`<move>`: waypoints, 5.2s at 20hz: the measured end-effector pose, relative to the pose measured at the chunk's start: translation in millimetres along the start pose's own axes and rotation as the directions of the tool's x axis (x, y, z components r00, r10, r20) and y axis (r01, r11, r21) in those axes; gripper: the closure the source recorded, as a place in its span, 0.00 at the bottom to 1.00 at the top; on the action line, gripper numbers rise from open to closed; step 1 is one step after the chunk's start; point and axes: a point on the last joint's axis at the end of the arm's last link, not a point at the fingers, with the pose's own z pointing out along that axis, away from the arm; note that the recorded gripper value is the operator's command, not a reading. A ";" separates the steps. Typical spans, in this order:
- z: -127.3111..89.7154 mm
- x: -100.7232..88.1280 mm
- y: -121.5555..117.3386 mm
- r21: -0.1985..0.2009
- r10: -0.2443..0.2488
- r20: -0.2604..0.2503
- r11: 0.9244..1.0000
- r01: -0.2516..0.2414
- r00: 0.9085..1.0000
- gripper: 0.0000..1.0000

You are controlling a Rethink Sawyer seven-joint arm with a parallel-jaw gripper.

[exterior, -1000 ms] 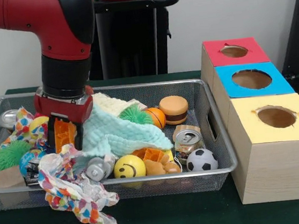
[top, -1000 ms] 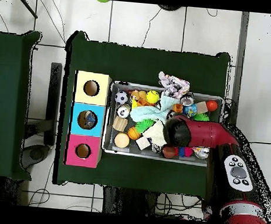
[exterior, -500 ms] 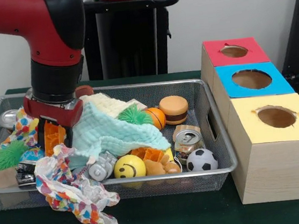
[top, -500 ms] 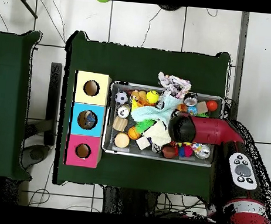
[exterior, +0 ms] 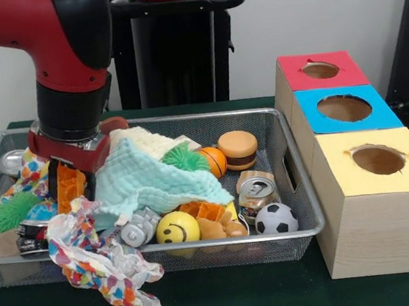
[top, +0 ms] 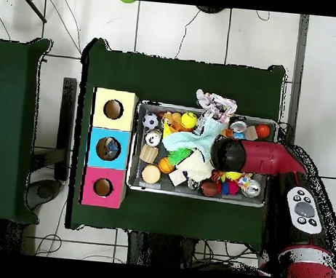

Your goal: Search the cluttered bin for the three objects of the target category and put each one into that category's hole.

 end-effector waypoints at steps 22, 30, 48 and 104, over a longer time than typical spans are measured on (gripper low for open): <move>-31.3 13.8 -69.1 0.046 0.136 -0.243 0.991 -0.129 0.961 0.00; -45.1 12.2 -67.1 0.036 0.130 -0.229 0.991 -0.125 0.965 0.00; -94.1 -5.6 -33.1 -0.028 0.123 -0.182 0.991 -0.130 0.976 0.00; 12.3 79.7 118.1 0.022 -0.017 -0.032 1.000 0.017 0.999 0.00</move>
